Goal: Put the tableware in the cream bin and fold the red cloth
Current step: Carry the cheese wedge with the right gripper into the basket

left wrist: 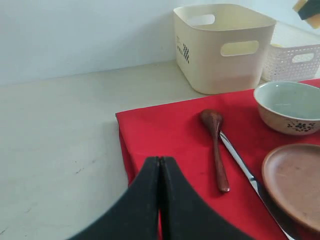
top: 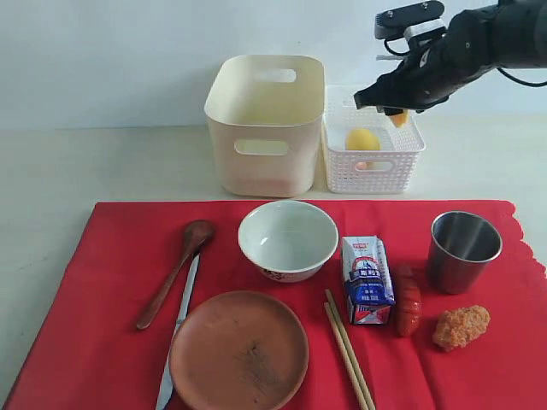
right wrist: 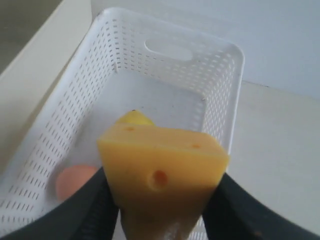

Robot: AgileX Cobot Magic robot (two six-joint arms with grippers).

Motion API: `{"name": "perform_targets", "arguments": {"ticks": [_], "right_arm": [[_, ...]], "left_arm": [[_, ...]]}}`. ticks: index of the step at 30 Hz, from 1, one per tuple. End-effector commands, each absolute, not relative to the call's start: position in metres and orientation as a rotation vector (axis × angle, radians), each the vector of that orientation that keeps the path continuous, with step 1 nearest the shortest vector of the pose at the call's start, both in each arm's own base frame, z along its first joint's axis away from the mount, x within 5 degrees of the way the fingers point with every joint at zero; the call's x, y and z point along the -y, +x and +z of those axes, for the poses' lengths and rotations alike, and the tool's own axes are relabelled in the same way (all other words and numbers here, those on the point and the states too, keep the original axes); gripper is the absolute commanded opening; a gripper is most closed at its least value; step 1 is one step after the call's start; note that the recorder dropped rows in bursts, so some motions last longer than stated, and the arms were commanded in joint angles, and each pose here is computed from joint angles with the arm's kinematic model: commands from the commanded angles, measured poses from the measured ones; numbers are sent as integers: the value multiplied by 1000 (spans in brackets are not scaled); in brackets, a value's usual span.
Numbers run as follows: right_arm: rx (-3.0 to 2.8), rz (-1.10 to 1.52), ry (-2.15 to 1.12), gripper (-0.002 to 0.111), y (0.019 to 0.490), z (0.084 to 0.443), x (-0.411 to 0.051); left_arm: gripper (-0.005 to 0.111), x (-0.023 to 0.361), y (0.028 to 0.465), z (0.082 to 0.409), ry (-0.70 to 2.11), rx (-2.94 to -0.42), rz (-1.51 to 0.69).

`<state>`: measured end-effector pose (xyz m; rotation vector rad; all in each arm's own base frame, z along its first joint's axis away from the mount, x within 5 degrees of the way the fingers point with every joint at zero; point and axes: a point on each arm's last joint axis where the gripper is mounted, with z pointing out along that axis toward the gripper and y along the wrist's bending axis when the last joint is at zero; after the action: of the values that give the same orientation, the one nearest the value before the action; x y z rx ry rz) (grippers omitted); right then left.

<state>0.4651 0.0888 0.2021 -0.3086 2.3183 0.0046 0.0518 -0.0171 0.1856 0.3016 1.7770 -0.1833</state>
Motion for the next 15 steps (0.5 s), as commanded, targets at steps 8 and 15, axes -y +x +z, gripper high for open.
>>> {"name": "perform_targets", "arguments": {"ticks": [8, 15], "right_arm": [[-2303, -63, -464, 0, 489, 170, -91], [-2336, -80, -514, 3, 490, 151, -91]], "left_arm": [[0, 17, 52, 186, 298, -1767, -180], [0, 17, 52, 186, 298, -1767, -180]]}}
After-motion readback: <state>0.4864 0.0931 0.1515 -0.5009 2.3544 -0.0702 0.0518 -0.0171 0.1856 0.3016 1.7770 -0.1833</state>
